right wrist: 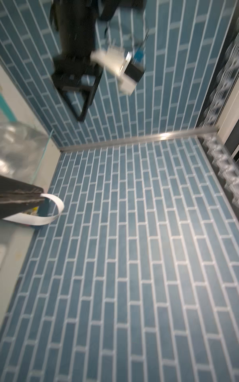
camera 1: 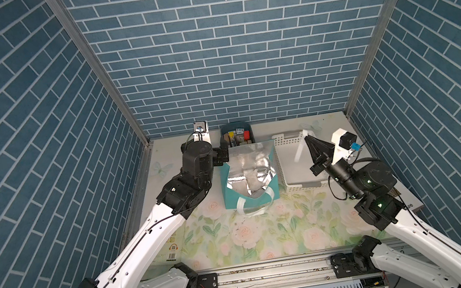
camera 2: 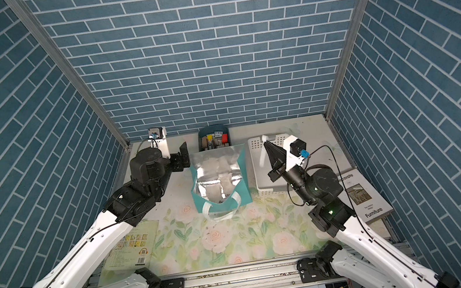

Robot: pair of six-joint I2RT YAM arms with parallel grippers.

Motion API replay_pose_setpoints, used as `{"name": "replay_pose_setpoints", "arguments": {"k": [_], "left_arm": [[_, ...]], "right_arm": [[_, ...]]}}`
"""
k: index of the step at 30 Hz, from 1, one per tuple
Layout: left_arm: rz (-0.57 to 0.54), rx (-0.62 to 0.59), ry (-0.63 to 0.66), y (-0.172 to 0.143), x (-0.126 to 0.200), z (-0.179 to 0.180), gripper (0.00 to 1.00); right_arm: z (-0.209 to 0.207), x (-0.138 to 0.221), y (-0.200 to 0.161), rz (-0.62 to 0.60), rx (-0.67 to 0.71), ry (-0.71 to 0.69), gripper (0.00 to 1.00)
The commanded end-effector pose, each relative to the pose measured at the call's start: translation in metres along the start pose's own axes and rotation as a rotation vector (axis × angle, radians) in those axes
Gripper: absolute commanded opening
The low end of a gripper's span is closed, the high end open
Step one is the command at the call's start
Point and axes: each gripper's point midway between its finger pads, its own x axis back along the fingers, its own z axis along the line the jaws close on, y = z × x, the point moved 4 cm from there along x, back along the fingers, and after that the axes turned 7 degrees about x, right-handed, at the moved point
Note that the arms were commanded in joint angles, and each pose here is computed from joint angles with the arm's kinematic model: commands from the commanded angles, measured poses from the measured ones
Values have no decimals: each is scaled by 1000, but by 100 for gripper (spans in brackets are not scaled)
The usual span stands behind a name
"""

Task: Place the ice pack in the delivery bag
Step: Place the adhesive seal in the bin.

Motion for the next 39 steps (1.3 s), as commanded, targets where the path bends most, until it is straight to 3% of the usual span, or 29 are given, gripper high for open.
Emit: {"name": "replay_pose_setpoints", "arguments": {"k": [1, 9, 17, 28, 32, 36, 39], "left_arm": [[-25, 43, -67, 3, 8, -4, 95], [-13, 35, -83, -3, 4, -7, 95], [29, 17, -71, -12, -4, -10, 95], [37, 16, -77, -13, -5, -9, 95], [43, 27, -88, -14, -6, -11, 95], [52, 43, -127, -13, -5, -15, 95], [55, 51, -135, -12, -4, -16, 95]], "right_arm": [[-43, 7, -40, 95, -36, -261, 0], [-69, -19, -95, 216, -68, -246, 0], [-83, -63, -120, 285, -114, -169, 0], [-85, -21, -174, 378, -338, -167, 1], [-75, 8, -192, 397, -412, -167, 12], [-66, 34, -191, 363, -451, -162, 41], [-63, 44, -184, 338, -446, -154, 56]]}}
